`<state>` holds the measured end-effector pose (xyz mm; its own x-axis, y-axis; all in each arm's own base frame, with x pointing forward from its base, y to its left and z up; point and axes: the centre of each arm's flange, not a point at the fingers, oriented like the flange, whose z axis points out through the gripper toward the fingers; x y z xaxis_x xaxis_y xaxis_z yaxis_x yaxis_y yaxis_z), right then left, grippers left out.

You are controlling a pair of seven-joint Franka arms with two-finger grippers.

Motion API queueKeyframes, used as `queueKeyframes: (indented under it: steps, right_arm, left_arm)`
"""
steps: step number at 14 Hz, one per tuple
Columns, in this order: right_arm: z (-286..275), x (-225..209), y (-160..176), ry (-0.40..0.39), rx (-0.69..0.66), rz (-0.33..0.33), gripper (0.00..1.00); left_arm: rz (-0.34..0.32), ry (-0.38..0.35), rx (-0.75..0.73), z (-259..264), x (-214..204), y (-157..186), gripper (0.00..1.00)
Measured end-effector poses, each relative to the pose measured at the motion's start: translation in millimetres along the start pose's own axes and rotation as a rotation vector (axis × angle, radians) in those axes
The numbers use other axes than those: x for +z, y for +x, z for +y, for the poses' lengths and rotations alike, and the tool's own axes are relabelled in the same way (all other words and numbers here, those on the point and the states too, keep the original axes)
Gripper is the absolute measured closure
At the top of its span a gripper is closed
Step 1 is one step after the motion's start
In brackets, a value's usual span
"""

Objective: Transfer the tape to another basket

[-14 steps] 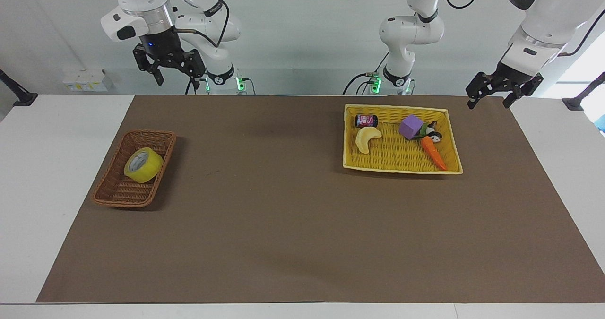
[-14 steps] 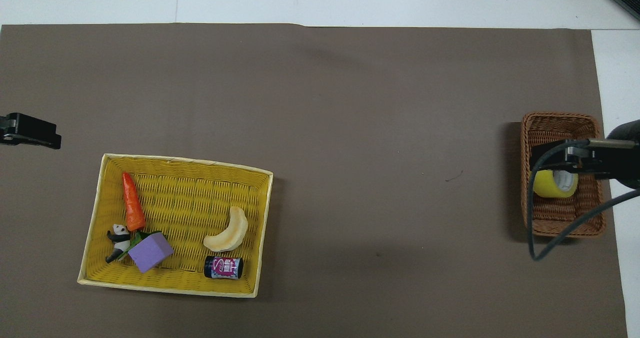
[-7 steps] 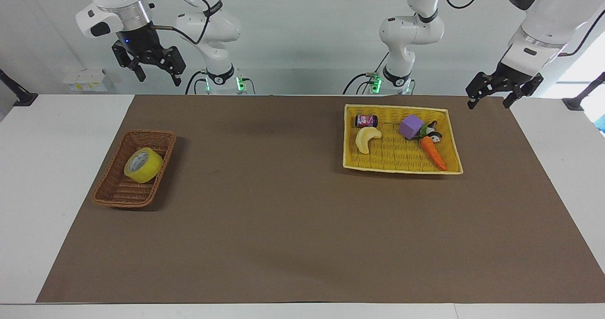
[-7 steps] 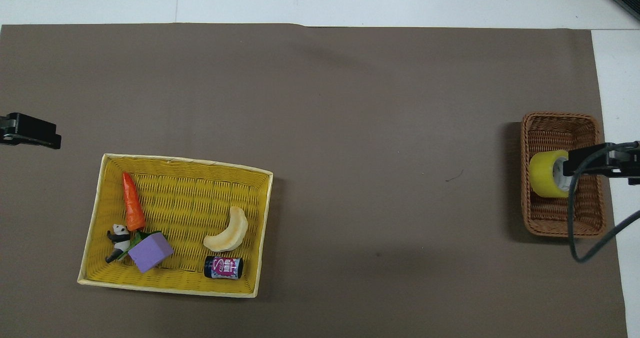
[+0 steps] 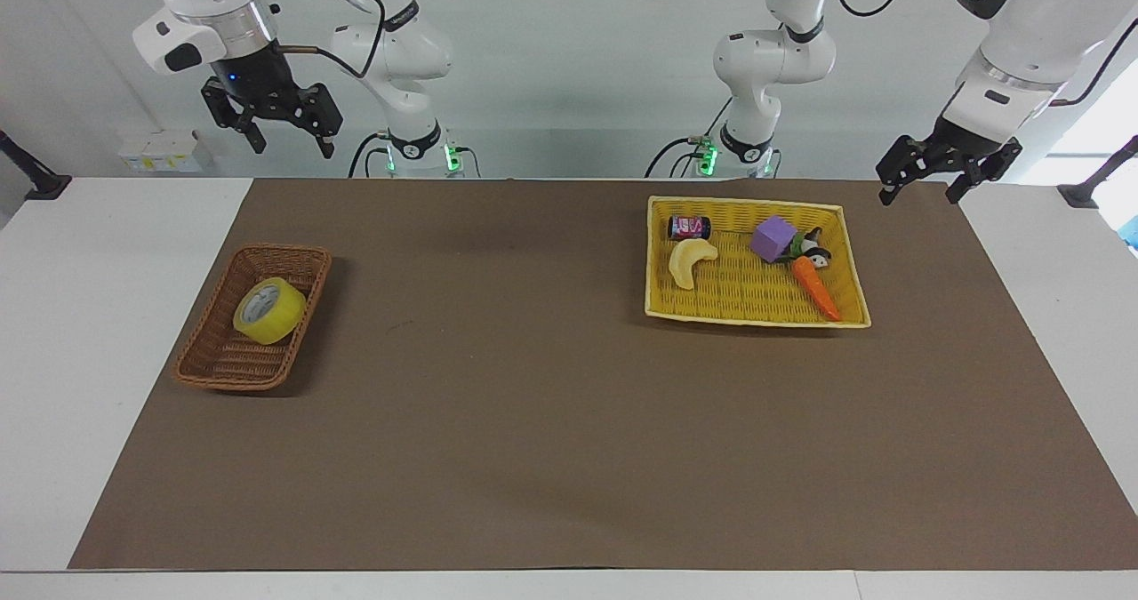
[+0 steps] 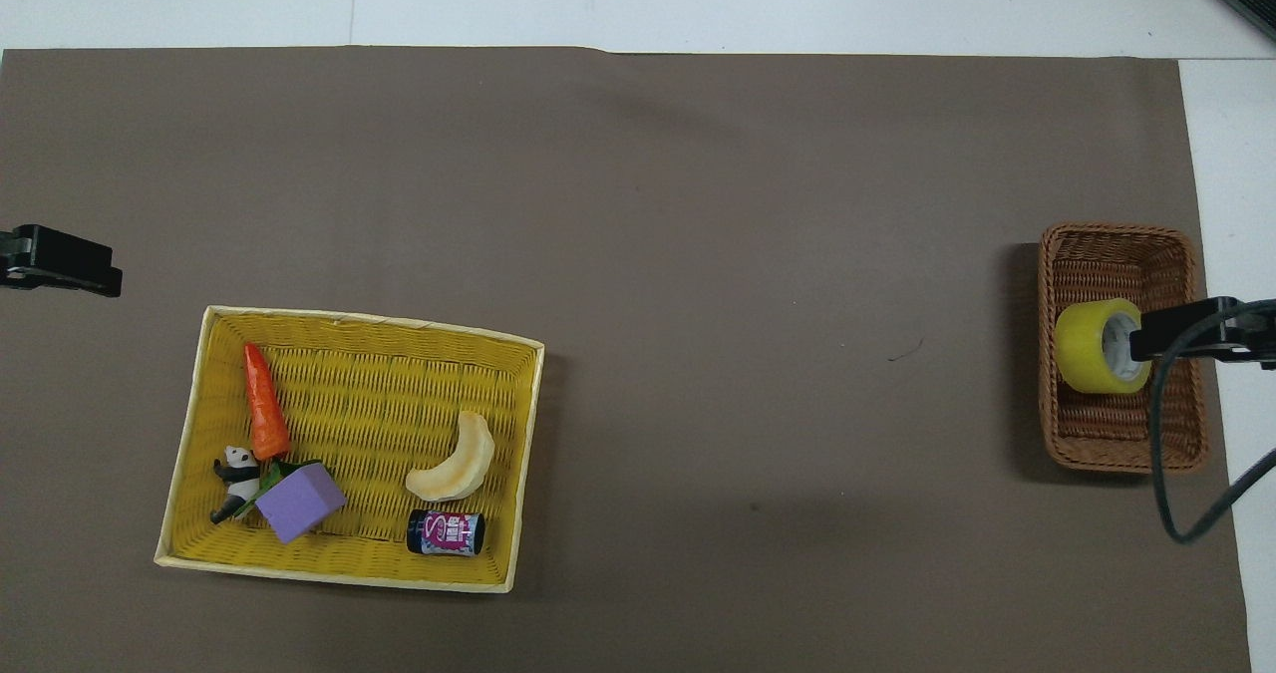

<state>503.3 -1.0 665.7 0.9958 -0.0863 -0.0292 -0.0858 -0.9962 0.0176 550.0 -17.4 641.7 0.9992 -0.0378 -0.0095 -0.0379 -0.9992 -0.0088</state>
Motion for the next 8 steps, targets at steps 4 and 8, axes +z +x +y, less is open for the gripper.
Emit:
queueKeyframes:
  steps: [4,8]
  right_arm:
    - [-0.4,-0.3,0.2,0.002,-0.001,0.002,0.00]
    - [1.5,-1.1,1.4,0.003,0.002,0.012,0.00]
  left_arm:
    - [0.000,0.000,0.000,0.0,0.0,0.0,0.00]
    - [0.000,0.000,0.000,0.0,0.0,0.0,0.00]
